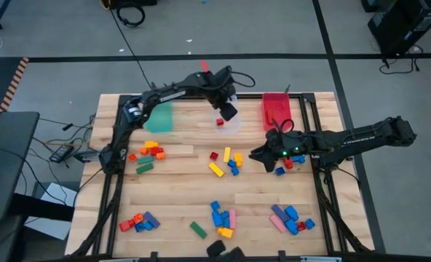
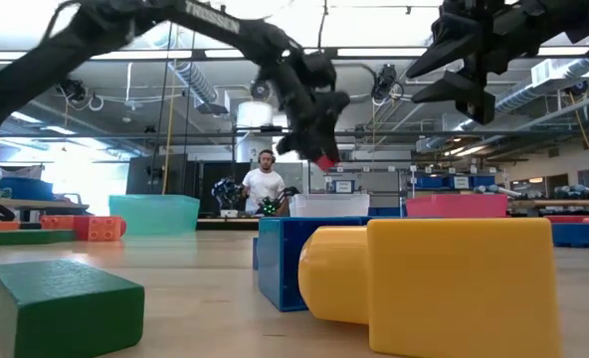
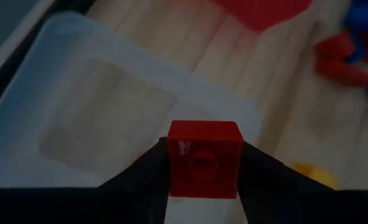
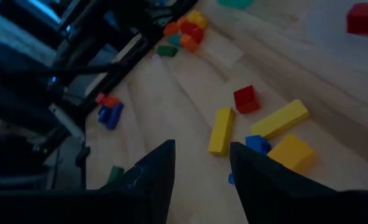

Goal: Sort blocks by size
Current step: Put the red 4 stud game piece into the transparent bin

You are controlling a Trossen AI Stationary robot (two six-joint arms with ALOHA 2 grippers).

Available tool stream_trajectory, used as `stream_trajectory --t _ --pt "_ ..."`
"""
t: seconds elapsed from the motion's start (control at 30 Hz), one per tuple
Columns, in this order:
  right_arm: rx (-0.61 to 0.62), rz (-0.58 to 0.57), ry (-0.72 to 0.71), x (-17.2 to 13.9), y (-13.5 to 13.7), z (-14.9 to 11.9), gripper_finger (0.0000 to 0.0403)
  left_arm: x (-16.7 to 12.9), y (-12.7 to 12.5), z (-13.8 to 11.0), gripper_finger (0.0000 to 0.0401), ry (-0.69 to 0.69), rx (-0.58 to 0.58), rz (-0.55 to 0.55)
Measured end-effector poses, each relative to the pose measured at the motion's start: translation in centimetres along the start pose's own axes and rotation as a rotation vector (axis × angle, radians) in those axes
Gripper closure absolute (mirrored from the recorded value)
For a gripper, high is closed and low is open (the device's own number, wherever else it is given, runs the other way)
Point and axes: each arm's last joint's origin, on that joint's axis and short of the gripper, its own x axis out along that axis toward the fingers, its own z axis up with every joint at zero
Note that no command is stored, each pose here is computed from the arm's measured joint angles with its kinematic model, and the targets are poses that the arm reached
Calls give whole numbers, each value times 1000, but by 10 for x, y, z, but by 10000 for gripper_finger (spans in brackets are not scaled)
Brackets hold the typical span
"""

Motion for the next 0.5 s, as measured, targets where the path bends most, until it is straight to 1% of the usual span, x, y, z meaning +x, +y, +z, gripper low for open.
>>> stream_trajectory --t 0.13,0.23,0.5 --pt "50 -10 -12 0 0 0 235 16 8 -2 215 31 4 8" --pt "73 -11 -13 0 0 0 235 16 11 -2 210 30 22 13" --pt "77 -28 -34 0 -1 1 235 15 19 -1 208 25 12 39"
